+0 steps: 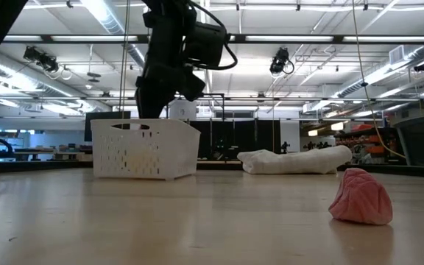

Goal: Pick and placing Produce into tupperware
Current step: Put the left peach into the white basket, then put the strawberry into the white basket

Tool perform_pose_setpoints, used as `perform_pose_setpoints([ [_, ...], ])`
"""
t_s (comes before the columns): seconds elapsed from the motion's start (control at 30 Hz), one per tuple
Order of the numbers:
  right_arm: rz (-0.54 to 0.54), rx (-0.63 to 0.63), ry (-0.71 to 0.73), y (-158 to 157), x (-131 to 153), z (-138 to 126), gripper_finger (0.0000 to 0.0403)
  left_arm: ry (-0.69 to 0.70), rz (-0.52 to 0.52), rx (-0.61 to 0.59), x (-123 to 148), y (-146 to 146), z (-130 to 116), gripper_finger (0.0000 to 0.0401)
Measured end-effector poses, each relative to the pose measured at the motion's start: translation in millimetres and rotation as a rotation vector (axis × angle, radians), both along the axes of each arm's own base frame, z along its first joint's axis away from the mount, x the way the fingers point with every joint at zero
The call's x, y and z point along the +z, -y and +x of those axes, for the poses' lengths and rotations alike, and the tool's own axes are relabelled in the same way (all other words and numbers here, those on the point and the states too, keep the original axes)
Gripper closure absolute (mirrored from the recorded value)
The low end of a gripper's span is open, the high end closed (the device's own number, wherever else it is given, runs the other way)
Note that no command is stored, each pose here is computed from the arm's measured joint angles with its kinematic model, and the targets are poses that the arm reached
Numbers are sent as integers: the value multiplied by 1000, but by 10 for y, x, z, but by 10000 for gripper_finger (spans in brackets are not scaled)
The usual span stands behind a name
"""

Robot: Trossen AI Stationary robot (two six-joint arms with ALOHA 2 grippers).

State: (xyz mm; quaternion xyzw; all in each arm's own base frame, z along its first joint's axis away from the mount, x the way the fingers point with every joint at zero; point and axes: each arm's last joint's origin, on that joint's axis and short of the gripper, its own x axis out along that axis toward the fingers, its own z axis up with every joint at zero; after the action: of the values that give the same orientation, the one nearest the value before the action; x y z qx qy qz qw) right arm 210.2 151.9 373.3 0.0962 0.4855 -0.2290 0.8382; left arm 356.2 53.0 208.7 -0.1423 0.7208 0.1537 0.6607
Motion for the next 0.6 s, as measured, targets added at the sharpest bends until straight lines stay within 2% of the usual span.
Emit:
perform_pose_setpoints([
  [0.13, 91, -38, -7, -118, -8, -90, 270, 0, 8, -2, -1, -35, -3, 268],
  [0.37, 299, -230, -28, -321, -26, -270, 246, 4, 12, 12, -1, -51, -2, 198],
  [0.47, 358, -332, -59, -402, -109, -348, 231, 4, 12, 11, 0, -44, -1, 182],
  [0.6, 415, -405, -193, -541, -391, -453, 213, 4, 12, 6, -1, -30, 1, 176],
])
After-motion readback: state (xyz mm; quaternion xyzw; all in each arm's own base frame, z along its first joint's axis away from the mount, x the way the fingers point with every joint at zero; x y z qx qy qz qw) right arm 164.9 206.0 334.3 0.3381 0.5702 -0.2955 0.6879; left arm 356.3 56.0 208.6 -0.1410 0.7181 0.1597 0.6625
